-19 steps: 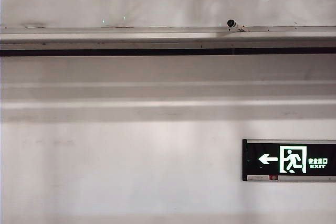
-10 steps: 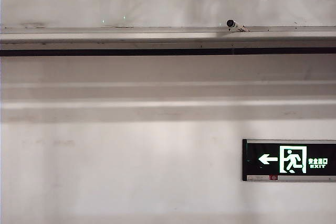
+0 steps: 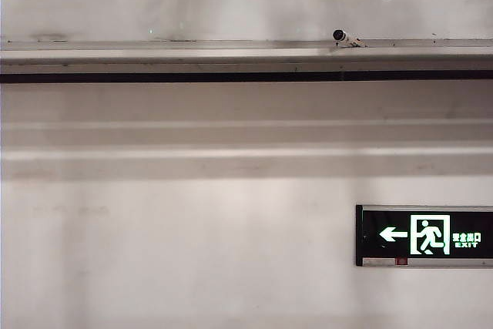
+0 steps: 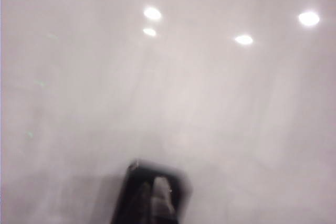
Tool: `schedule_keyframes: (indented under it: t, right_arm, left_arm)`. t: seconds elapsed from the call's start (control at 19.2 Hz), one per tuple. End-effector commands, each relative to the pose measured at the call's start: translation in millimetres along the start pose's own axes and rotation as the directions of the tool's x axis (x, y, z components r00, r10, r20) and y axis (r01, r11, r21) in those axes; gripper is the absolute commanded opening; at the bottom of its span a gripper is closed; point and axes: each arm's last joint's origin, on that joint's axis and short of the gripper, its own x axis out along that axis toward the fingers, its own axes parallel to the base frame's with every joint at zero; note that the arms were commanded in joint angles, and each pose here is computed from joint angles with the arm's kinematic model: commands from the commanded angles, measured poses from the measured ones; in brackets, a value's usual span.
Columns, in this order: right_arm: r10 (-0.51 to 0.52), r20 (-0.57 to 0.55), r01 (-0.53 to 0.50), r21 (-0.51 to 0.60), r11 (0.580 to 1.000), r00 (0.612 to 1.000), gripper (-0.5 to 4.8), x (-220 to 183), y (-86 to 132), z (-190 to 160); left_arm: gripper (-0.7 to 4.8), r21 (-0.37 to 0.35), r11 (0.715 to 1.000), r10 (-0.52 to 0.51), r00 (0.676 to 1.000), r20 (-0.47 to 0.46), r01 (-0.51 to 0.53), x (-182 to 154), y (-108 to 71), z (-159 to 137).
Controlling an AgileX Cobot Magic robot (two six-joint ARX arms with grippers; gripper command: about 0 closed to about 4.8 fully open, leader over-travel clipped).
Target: Wipe the whiteboard clean using the black magnetic whiteboard eraser attached to the whiteboard.
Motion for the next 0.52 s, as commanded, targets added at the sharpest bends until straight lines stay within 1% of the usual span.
schedule_keyframes:
  t: [0.05,0.1,0.16,0.21,0.26,0.31,0.37,0.47,0.52]
  right_arm:
    - [0.121,-0.127,-0.112,0.077,0.991,0.985,-0.01,-40,-23,27]
    - [0.145,-0.152,-0.136,0.072,0.988,0.978,-0.01,-48,-27,31]
    - [0.174,-0.205,-0.165,0.058,0.985,0.963,-0.01,-61,-34,35]
    - [0.23,-0.252,-0.223,0.056,0.973,0.94,-0.01,-70,-36,34]
    - [0.252,-0.28,-0.246,0.057,0.968,0.926,-0.01,-76,-37,31]
    - [0.277,-0.3,-0.268,0.071,0.961,0.913,-0.01,-84,-38,26]
    - [0.29,-0.32,-0.27,0.107,0.957,0.902,-0.01,-93,-38,17]
    - [0.295,-0.343,-0.272,0.114,0.956,0.892,-0.01,-113,-40,-2]
    - [0.298,-0.343,-0.272,0.122,0.955,0.891,-0.01,-128,-43,-11]
  left_arm:
    - [-0.06,-0.032,0.999,-0.044,0.988,-0.149,0.039,-29,-3.9,-6]
    - [-0.06,-0.036,0.998,-0.049,0.982,-0.182,0.043,-40,-4.8,-7]
    - [-0.06,-0.051,0.998,-0.053,0.977,-0.207,0.043,-53,-5.7,-6]
    - [-0.06,-0.065,0.997,-0.053,0.975,-0.216,0.04,-67,-6.4,-4]
    - [-0.06,-0.062,0.998,-0.041,0.976,-0.212,0.029,-77,-6.5,-2]
    - [-0.06,-0.046,0.999,-0.003,0.977,-0.212,-0.007,-90,-5.9,1]
    - [-0.06,-0.03,0.999,0.038,0.972,-0.233,-0.046,-104,-5.6,1]
    - [-0.06,-0.02,0.996,0.076,0.955,-0.288,-0.085,-132,-6.8,-1]
    - [-0.06,-0.02,0.996,0.081,0.96,-0.268,-0.09,-147,-7.5,1]
